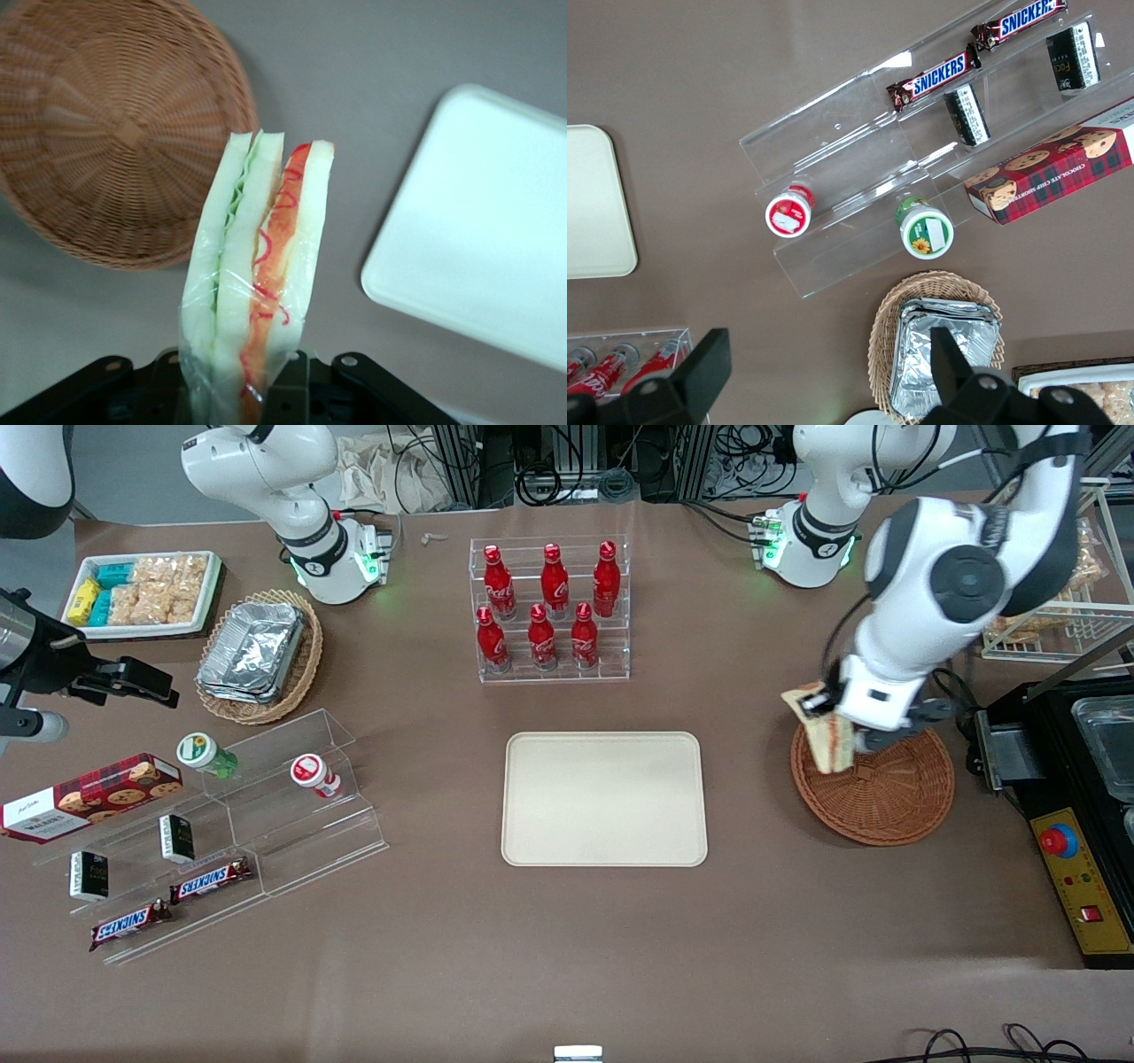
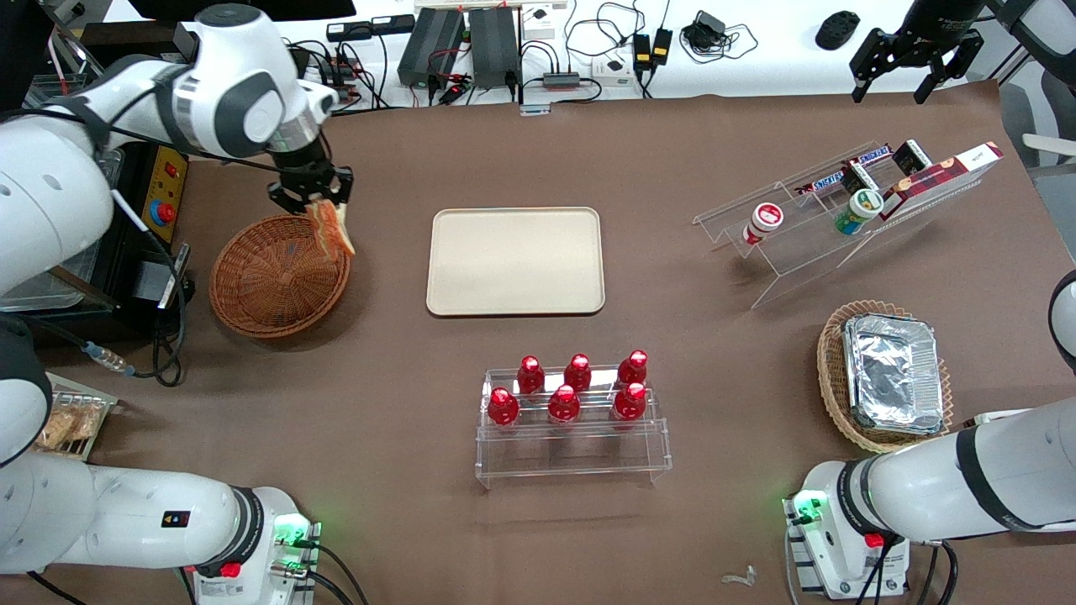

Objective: Place sandwich from basket to tray
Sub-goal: 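Lift the sandwich out of the basket and carry it toward the tray, then lower the sandwich onto the cream tray and open the left gripper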

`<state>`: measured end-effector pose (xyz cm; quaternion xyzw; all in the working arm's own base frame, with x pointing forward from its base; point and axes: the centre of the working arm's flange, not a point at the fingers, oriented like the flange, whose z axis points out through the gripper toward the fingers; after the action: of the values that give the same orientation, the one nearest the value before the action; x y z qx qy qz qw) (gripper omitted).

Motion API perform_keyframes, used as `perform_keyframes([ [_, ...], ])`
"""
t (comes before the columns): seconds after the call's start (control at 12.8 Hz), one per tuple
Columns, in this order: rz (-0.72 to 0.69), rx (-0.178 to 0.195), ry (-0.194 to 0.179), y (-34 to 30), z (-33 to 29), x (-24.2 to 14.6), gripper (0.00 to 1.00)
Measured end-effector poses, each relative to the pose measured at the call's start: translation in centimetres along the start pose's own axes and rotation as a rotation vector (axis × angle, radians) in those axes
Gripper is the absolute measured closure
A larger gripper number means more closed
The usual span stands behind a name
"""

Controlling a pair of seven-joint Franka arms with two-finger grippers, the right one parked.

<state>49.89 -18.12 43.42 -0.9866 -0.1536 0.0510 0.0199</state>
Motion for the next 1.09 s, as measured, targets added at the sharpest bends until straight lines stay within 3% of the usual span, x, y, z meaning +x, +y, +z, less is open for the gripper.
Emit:
perform_keyframes([
  [0.23, 0.118, 0.018, -0.02, 4.5, 2.3, -2.7, 0.79],
  [0.47, 0.226, 0.048, -0.01, 9.2, 7.0, -4.3, 0.79],
  [0.62, 0.239, 0.037, 0.001, 11.3, 10.1, -4.5, 0.79],
  [0.86, 0.21, 0.04, 0.046, 13.6, 14.3, -3.8, 0.79],
  [1.09, 0.207, 0.044, 0.046, 15.1, 17.3, -2.1, 0.79],
])
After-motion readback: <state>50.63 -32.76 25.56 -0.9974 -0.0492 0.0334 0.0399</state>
